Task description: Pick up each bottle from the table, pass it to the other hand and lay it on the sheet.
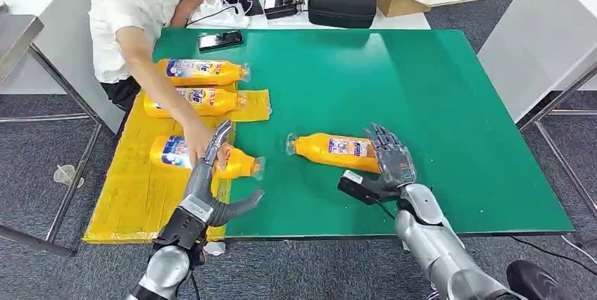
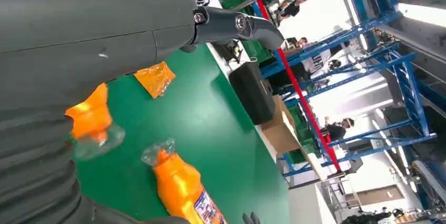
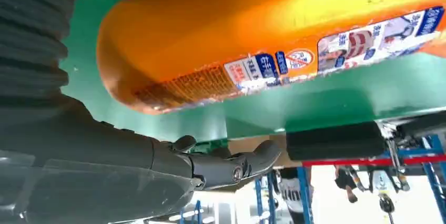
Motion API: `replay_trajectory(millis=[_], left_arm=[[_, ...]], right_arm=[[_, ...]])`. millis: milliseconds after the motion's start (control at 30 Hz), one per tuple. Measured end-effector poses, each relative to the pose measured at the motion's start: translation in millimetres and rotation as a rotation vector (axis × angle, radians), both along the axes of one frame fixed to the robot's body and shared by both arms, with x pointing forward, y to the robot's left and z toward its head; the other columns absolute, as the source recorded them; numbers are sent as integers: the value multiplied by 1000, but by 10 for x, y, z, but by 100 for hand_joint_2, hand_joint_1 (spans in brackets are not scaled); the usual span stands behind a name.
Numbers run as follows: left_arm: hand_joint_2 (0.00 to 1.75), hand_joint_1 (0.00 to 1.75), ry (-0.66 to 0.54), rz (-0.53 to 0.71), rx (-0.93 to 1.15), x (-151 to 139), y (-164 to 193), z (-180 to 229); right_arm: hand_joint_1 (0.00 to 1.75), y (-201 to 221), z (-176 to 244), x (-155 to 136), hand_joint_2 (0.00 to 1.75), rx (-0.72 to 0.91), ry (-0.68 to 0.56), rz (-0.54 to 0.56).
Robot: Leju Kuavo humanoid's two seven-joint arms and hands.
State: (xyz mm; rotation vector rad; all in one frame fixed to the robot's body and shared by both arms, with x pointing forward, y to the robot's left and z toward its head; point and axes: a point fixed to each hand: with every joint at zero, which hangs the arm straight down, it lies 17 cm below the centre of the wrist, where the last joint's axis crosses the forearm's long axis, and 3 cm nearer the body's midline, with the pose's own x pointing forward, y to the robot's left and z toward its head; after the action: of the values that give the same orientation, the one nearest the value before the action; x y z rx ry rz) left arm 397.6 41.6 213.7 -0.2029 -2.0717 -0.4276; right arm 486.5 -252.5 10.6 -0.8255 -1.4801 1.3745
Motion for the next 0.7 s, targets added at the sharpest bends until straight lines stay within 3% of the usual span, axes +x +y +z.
replay_trajectory(millis=[400,433,467,500,533,600,700], left_arm=[[175,0,29,20,-19,86,4,-55],[175,0,27,23,-16,86,6,-56],[175,0,26,26,-14,87,10,-59],[175,0,27,28,-14,88,16,-63],[175,0,26,28,-13,87,18,-65],[175,0,28,30,-12,86,22,-72],[175,0,30,33,-12,88,29,-84]], right_arm=[[0,-376,-334,214,175,-83,226,-166],[7,-402,-375,206,175,-86,255,-176],[24,-425,-390,216,175,-86,278,-187],[89,-442,-401,221,175,-88,293,-194],[131,-474,-418,223,175,-91,310,-207],[175,-544,-447,219,175,-100,330,-228],[175,-617,-473,216,175,-103,350,-247]])
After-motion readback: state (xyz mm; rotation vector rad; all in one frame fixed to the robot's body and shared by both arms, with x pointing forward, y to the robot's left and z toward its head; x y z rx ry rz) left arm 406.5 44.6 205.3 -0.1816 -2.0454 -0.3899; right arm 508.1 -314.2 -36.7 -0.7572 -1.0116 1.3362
